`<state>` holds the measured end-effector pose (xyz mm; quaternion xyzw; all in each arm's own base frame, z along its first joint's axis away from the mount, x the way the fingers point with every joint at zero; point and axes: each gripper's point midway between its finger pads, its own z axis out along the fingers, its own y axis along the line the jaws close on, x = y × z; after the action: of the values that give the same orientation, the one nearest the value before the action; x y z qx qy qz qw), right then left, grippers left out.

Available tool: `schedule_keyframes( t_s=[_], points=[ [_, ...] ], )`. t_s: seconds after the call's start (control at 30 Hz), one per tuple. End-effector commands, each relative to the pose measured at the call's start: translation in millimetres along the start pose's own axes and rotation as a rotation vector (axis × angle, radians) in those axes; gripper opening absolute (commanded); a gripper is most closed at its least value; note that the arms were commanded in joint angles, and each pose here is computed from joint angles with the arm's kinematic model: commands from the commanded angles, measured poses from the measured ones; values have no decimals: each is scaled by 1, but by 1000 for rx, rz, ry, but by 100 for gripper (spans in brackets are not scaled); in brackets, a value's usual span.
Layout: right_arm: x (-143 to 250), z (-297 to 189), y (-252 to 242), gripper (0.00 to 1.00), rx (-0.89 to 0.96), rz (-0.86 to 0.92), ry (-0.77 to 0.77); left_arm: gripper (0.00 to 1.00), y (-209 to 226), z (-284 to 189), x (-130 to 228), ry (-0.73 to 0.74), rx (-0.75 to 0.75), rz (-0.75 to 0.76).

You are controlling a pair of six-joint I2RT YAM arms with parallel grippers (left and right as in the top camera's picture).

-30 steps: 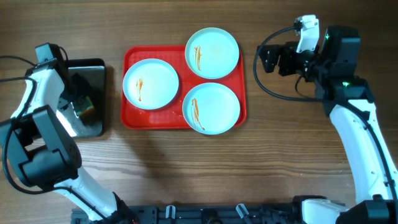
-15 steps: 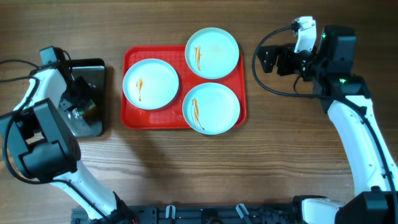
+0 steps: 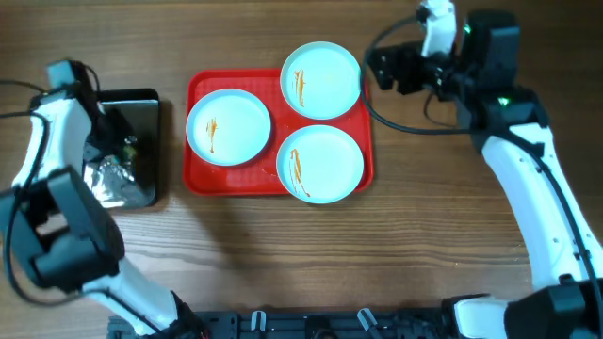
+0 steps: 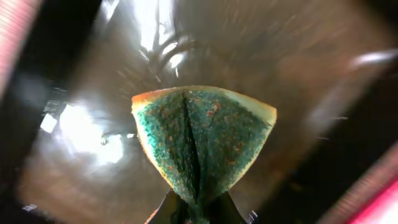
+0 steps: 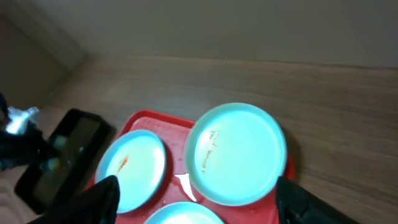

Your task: Clean dirty plates on tray and stack at the side

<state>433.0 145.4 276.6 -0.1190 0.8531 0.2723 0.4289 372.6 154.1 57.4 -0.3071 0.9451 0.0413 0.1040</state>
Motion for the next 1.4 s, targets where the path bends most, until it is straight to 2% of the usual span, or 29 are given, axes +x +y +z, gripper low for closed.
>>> schedule_keyframes(
  t_s=[0.0, 0.13, 0.4, 0.53, 0.7, 0.9, 1.13, 1.37],
  points=[
    [-4, 28, 25, 75, -20, -1, 62, 4, -7, -75, -25, -176, 83, -14],
    [18, 75, 57, 65, -76, 59, 190, 4, -27, -100, -18, -201, 182, 14],
    [122, 170, 94, 43, -59, 223, 430, 4, -62, -104, -9, -205, 214, 91],
    [151, 196, 102, 41, -50, 272, 469, 4, -66, -105, -8, -200, 226, 77],
    [167, 209, 84, 37, 44, 315, 474, 4, -88, -108, -6, -227, 253, 122],
    [186, 224, 71, 36, 89, 361, 491, 4, -115, -114, -1, -251, 286, 181],
    [197, 240, 67, 34, 81, 393, 485, 4, -149, -111, 3, -275, 332, 245],
    [211, 247, 76, 31, 37, 398, 513, 4, -180, -83, -1, -278, 356, 266]
  ],
)
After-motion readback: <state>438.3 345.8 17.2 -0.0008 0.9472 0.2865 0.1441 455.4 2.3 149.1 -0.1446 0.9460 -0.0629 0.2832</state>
